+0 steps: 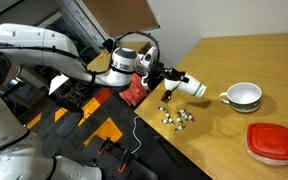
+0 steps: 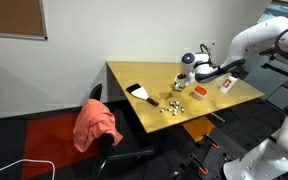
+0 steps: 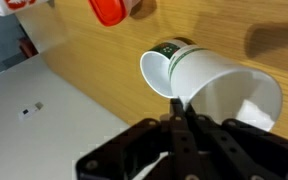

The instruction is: Pour the sweets in the cup onto the table

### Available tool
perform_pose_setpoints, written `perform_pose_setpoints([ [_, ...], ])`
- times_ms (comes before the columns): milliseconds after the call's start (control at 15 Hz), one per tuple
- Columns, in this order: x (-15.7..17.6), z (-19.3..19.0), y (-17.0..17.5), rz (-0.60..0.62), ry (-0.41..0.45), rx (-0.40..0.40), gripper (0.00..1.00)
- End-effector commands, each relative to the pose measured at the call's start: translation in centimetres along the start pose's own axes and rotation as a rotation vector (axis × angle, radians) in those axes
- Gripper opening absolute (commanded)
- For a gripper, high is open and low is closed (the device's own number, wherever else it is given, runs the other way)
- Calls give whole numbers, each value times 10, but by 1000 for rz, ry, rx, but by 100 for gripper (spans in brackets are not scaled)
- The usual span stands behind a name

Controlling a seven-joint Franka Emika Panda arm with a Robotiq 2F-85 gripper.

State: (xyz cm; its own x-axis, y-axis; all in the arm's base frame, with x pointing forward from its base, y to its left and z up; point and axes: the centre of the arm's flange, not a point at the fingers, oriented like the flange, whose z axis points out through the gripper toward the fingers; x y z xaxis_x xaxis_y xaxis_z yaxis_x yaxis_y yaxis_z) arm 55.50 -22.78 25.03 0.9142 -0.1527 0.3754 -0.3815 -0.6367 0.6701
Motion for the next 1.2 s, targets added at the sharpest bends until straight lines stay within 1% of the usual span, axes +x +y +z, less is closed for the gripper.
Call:
perform_pose_setpoints([
  [0,31,26,16,136,-44,110,1],
  [133,44,41,30,223,-55,187,1],
  [267,53,54,43,284,-47,246,1],
  [467,67,67,55,351,-16,368,1],
  [600,76,71,55,372,-3,424,1],
  [667,80,74,54,381,-5,448,1],
  [867,92,84,49,409,-48,499,1],
  [1133,111,96,46,431,-84,539,1],
])
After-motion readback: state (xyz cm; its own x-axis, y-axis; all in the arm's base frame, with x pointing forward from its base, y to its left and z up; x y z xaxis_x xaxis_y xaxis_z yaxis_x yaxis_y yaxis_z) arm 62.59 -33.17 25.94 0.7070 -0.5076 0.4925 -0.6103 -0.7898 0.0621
